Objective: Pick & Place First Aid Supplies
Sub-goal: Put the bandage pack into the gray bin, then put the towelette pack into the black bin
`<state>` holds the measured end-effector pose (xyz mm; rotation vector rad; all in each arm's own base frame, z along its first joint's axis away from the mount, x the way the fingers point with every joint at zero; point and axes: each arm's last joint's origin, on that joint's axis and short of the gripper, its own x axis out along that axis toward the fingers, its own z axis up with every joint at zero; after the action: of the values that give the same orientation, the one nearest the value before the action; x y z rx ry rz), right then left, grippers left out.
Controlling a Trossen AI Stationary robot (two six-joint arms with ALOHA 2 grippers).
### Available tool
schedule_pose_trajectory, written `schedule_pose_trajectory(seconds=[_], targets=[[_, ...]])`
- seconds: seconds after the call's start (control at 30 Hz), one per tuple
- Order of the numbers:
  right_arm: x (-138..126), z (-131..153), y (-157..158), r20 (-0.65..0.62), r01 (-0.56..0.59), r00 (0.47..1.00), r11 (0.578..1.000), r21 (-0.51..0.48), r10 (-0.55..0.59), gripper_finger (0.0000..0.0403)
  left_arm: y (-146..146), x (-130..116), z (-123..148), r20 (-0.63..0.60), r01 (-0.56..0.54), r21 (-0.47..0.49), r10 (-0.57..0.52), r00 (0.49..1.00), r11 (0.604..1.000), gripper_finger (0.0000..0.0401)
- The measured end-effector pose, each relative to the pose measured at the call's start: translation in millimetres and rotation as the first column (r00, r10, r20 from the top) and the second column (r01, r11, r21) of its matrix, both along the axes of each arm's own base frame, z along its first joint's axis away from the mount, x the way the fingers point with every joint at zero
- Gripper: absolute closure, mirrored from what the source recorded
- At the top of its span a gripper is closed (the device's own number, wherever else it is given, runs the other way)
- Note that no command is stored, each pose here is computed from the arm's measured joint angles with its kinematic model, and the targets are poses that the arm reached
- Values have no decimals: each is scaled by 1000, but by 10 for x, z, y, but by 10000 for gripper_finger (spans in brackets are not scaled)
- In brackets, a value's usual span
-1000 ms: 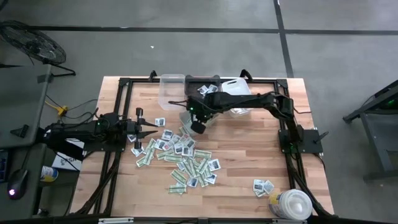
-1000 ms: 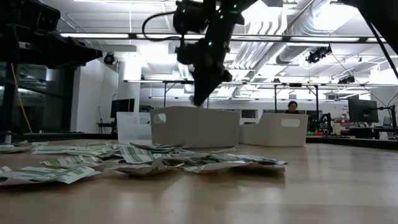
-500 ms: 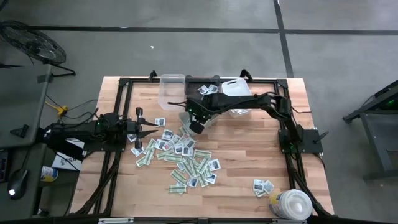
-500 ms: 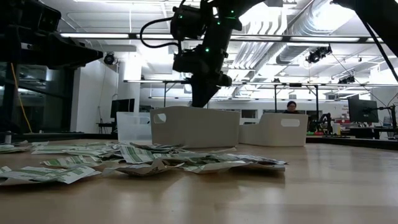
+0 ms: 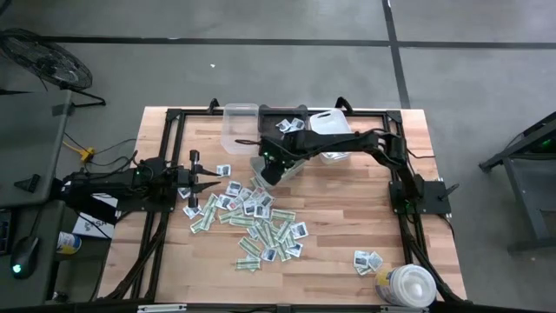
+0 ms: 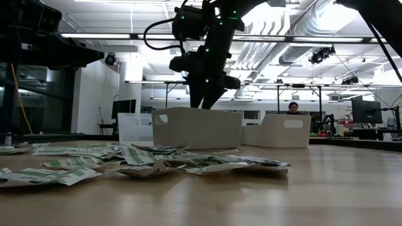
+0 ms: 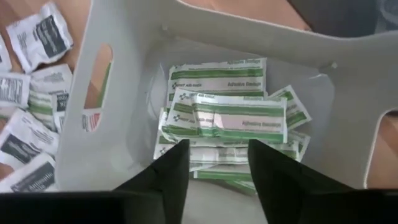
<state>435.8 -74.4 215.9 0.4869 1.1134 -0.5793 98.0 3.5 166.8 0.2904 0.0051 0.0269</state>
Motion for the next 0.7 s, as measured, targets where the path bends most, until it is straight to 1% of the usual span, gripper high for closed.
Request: schedule_pose_trajectory(seconds=[0.13, 0.23, 0.43, 0.57, 0.7], targets=[[6, 6, 85, 9, 47, 999, 999, 25, -47, 207, 0, 0, 0, 0, -1, 0, 1, 1000, 1000, 305], [-26, 38, 233, -13, 81, 997, 996, 49, -80, 192, 0, 0, 0, 0, 0, 0, 0, 1000, 1000, 305], [-248, 159, 579, -164, 149, 977, 986, 74, -136, 188, 0, 0, 0, 0, -1, 0, 1, 1000, 1000, 305], [-418, 280, 789, -239, 228, 948, 972, 59, -208, 188, 0, 0, 0, 0, -1, 0, 1, 1000, 1000, 305], [-554, 338, 975, -307, 290, 913, 957, 26, -269, 188, 0, 0, 0, 0, -1, 0, 1, 1000, 1000, 305]])
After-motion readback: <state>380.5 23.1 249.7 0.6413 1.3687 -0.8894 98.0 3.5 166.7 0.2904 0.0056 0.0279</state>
